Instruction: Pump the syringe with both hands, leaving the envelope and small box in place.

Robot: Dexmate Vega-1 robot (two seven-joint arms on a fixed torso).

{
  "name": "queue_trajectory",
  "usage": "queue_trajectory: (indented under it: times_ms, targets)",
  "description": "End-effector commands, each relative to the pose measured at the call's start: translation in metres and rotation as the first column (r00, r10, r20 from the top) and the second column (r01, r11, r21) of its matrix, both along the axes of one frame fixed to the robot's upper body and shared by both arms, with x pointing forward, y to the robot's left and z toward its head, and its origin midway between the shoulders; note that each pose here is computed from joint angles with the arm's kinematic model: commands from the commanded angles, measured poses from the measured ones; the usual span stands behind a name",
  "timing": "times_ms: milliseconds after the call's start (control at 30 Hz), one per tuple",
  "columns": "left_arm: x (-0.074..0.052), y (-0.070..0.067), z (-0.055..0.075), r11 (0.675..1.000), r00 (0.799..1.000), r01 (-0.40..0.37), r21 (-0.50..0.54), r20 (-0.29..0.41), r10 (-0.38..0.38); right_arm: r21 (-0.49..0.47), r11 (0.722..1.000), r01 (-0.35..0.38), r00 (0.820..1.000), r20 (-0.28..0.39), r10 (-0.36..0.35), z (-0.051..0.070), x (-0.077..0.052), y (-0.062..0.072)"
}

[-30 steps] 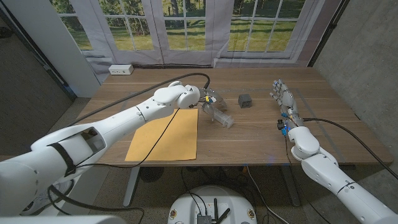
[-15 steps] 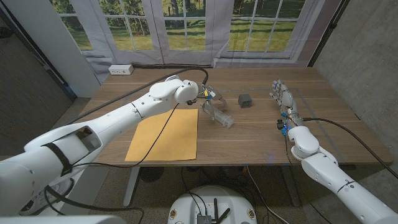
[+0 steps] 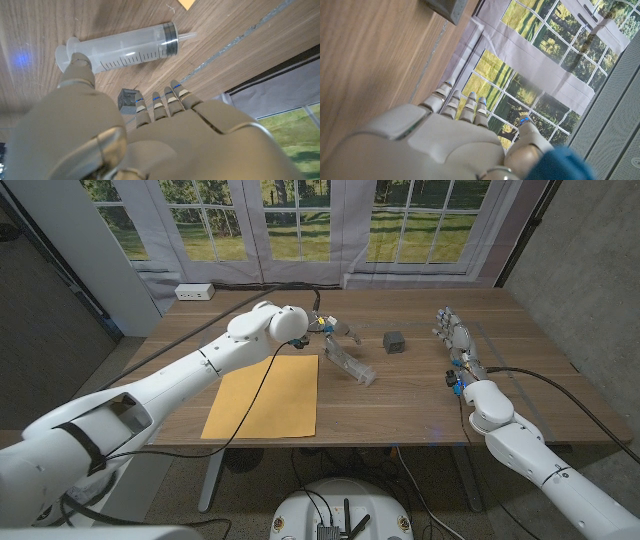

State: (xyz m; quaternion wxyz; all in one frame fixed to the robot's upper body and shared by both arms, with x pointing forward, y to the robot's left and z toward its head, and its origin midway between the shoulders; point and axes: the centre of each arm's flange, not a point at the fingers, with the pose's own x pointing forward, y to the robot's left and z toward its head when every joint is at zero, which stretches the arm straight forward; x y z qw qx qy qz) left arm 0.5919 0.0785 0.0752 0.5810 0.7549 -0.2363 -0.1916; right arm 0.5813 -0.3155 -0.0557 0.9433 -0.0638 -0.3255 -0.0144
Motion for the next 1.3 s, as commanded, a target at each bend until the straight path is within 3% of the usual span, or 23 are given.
queue_trajectory:
  times_ms: [33,433,800,933,1033,1133,1300]
  targets:
    - [-0.005,0.038,-0.002,0.96,0.999,-0.028,-0.279,-0.032,0.02,0.021,0.998,-0.052,0.999,-0.007,0.052,0.004,0.012,-0.008]
    - [-0.016,0.063,-0.009,0.898,1.0,-0.022,-0.44,-0.016,0.016,0.047,0.995,-0.083,0.996,-0.014,0.084,0.008,0.023,-0.011]
    - [-0.021,0.089,-0.022,0.792,1.0,0.018,-0.61,0.017,-0.01,0.072,0.991,-0.115,0.993,-0.008,0.116,0.01,0.031,-0.012]
    - [-0.02,0.1,-0.027,0.759,1.0,0.027,-0.65,0.029,-0.011,0.081,0.99,-0.12,0.993,0.0,0.12,0.008,0.03,-0.014]
    - [-0.018,0.108,-0.032,0.712,0.999,0.034,-0.701,0.044,-0.004,0.078,0.99,-0.118,0.993,-0.001,0.118,0.006,0.029,-0.015]
    - [-0.018,0.114,-0.035,0.707,0.999,0.025,-0.707,0.049,0.013,0.084,0.989,-0.121,0.993,0.004,0.121,0.004,0.03,-0.015]
    - [-0.015,0.127,-0.041,0.653,0.999,0.036,-0.756,0.053,0.005,0.095,0.988,-0.119,0.993,0.003,0.119,-0.002,0.032,-0.015]
